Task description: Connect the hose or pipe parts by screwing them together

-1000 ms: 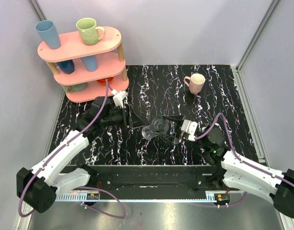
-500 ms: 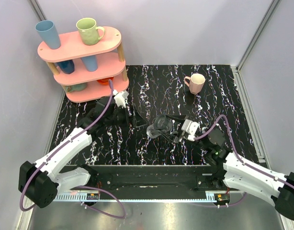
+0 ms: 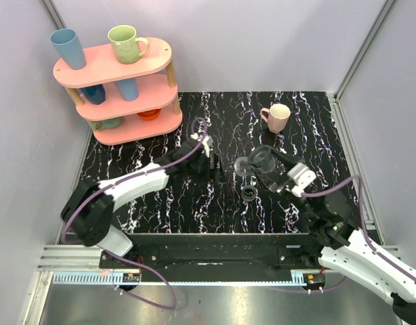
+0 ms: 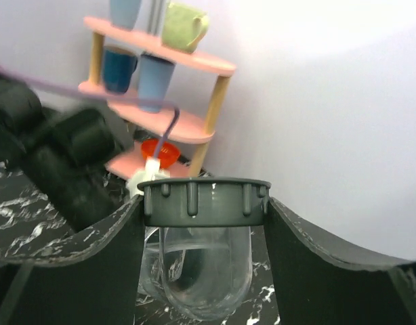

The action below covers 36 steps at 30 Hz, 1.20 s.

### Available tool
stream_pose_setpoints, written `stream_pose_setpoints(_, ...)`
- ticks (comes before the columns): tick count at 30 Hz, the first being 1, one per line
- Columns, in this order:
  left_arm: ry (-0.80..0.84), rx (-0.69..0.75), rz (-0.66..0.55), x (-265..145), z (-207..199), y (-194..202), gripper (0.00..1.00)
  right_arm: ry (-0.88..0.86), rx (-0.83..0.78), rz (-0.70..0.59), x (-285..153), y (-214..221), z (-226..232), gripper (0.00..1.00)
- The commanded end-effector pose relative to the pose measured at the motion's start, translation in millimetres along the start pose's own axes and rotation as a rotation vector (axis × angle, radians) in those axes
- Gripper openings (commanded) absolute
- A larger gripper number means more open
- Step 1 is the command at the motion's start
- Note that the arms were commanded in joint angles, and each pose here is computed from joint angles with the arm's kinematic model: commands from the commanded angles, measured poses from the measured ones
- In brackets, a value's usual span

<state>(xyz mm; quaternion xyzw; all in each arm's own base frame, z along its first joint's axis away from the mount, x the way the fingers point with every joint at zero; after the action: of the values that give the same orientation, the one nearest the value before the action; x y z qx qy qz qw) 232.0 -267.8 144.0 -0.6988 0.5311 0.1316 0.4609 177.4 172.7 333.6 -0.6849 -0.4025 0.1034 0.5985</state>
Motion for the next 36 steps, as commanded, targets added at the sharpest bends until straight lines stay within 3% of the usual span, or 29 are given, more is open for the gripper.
stream_pose_setpoints(1, 0.079, 0.027, -0.070, 34.2, -41.0, -31.9, 0.77, 0.165, 0.005, -0.089, -18.1, -46.4, -34.3, 0.23)
stream_pose_setpoints(7, 0.136, 0.045, 0.046, 86.9, -71.0, -20.4, 0.72, 0.182, -0.003, -0.091, -31.7, -55.6, -40.3, 0.24)
stream_pose_setpoints(11, 0.107, 0.029, 0.102, 110.3, -63.0, -7.1, 0.67, 0.203, 0.000, -0.100, -39.6, -58.6, -43.9, 0.24)
stream_pose_setpoints(23, 0.091, 0.054, 0.190, 126.7, -51.4, 15.9, 0.53, 0.185, 0.000, -0.070, -35.8, -48.4, -39.3, 0.24)
stream_pose_setpoints(26, 0.099, 0.058, 0.202, 126.4, -51.9, 18.5, 0.44, 0.180, 0.002, -0.066, -35.0, -47.1, -38.4, 0.24)
stream_pose_setpoints(30, 0.090, 0.065, 0.216, 121.4, -52.0, 19.0, 0.20, 0.173, 0.005, -0.055, -33.3, -44.5, -36.9, 0.25)
stream_pose_setpoints(33, 0.102, 0.060, 0.231, 112.2, -53.8, 20.4, 0.12, 0.168, 0.006, -0.049, -32.4, -42.9, -35.9, 0.25)
stream_pose_setpoints(35, 0.091, 0.064, 0.244, 105.8, -51.5, 23.4, 0.00, 0.161, 0.014, -0.050, -31.6, -42.7, -34.5, 0.25)
stream_pose_setpoints(36, 0.064, 0.064, 0.242, 103.8, -47.3, 23.4, 0.00, 0.160, 0.017, -0.044, -31.0, -40.7, -33.8, 0.25)
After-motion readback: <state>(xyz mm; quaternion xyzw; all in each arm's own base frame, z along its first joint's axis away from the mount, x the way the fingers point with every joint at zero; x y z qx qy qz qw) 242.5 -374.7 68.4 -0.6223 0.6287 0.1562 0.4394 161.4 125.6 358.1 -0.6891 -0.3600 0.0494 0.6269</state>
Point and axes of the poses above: each gripper's point midway between its finger pads, its own x axis out along the fingers, its own z axis along the line the jaws close on, y = z × x, the point moved 4 cm from there along -x, back along the fingers, and after that the axes turned 2 degrees about x, right-handed, at the moved point
